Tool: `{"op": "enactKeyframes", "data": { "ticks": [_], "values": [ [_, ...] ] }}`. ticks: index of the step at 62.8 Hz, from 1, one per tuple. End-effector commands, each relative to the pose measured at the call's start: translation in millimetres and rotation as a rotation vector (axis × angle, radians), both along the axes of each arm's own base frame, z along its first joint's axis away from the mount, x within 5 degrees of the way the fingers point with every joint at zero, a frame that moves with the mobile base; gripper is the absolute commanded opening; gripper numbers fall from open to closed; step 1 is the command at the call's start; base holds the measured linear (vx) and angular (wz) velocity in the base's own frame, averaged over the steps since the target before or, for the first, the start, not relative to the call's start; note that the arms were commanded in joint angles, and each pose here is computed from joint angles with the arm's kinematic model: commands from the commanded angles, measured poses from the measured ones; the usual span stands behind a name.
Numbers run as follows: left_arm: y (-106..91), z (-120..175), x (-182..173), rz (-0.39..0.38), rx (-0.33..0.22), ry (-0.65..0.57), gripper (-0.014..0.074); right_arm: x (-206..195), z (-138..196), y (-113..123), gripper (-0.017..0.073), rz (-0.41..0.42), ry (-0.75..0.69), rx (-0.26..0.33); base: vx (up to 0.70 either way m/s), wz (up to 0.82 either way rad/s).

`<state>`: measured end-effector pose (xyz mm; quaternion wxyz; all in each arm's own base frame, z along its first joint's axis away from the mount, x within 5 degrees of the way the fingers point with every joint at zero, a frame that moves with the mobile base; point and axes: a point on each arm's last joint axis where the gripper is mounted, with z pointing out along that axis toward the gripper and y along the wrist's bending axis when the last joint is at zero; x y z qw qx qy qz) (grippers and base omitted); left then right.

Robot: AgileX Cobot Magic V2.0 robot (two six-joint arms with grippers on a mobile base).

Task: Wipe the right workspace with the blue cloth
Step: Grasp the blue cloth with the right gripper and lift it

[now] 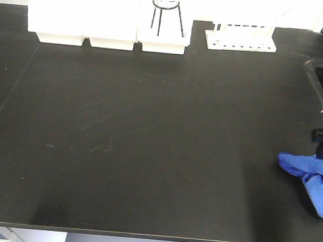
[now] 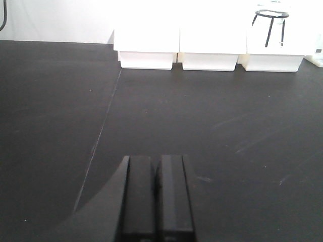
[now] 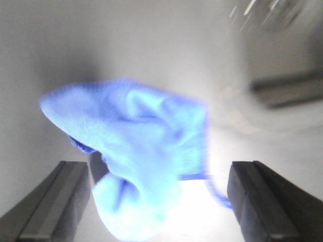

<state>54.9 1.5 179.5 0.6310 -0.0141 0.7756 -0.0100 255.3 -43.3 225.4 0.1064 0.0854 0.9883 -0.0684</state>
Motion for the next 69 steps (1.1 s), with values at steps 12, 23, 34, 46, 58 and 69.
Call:
{"op": "enactKeyframes", "data": {
  "ticks": [12, 23, 34, 46, 58, 69],
  "values": [
    [-1.3, -2, 1, -0.014, -0.009, -0.064, -0.0006, 21, -23, -4, 0.0593, 0.025, 0.034, -0.001, 0.00, 0.00],
    [-1.3, -2, 1, -0.014, -0.009, -0.064, -0.0006, 29, -41, -3, 0.0579, 0.018, 0.060, 0.026, 0.00, 0.00],
    [-1.3, -2, 1, -0.014, -0.009, -0.064, -0.0006, 33, -46, -2, 0.0311, 0.020, 0.051, 0.032, 0.00, 0.00],
    [-1.3, -2, 1, -0.014, -0.009, -0.064, -0.0006, 31, -39, 0, -0.0013, 0.019, 0.026, 0.046, 0.00, 0.00],
    [-1.3, -2, 1, -0.014, -0.009, -0.064, -0.0006, 23, 4, 7, -0.0009, 0.058, -0.165, 0.077, 0.00, 0.00],
    [-1.3, -2, 1, -0.014, -0.009, -0.064, -0.0006, -5, 75, 20, -0.0008, 0.202, -0.494, 0.088, 0.00, 0.00]
  ]
}}
